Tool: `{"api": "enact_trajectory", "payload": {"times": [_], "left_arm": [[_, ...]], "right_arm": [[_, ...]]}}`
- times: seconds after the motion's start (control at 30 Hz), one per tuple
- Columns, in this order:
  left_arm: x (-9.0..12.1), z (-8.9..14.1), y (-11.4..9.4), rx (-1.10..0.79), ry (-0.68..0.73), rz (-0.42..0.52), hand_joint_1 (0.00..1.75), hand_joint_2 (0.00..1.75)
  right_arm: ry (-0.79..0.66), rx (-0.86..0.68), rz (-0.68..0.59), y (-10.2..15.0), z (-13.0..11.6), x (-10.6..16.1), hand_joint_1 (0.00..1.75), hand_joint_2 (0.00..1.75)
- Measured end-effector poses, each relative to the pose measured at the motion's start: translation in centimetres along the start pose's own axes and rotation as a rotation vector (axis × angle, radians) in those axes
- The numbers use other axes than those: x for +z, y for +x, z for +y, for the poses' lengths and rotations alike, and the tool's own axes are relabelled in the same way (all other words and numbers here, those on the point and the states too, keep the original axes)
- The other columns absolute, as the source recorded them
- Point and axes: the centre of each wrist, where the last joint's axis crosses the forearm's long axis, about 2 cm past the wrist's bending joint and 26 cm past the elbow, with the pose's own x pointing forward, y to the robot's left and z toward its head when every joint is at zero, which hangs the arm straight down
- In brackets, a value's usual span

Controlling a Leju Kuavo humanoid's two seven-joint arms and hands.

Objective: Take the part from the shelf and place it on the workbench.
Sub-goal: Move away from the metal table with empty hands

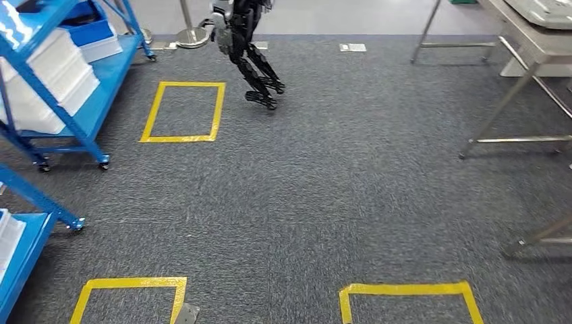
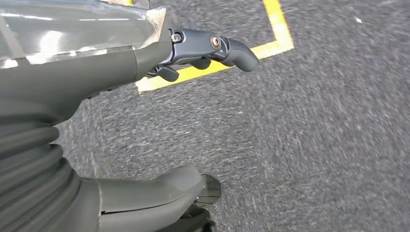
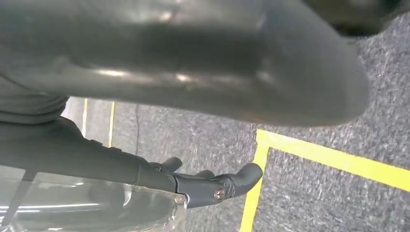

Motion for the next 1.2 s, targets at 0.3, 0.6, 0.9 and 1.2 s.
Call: {"api": "enact_trajectory", "payload": {"times": [0.3, 0.6, 0.9, 1.2], "left_arm": [[0.1, 0.0, -0.2, -0.005, -0.003, 0.005, 0.0, 1.75], [0.3, -0.1, -0.5, -0.042, 0.0, 0.025, 0.0, 1.75], [0.7, -0.5, -0.6, -0.067, -0.012, 0.029, 0.0, 1.75], [0.9, -0.6, -0.8, -0.066, -0.023, 0.035, 0.0, 1.75]], "right_arm": [[-0.002, -0.002, -0.001, 0.1, -0.3, -0.1, 0.0, 0.0], [-0.012, -0.009, 0.036, -0.1, -0.2, -0.1, 0.0, 0.0], [-0.061, -0.009, 0.049, -1.1, 1.0, 0.2, 0.0, 0.0], [-0.077, -0.012, 0.065, -1.6, 2.1, 0.6, 0.0, 0.0]]}}
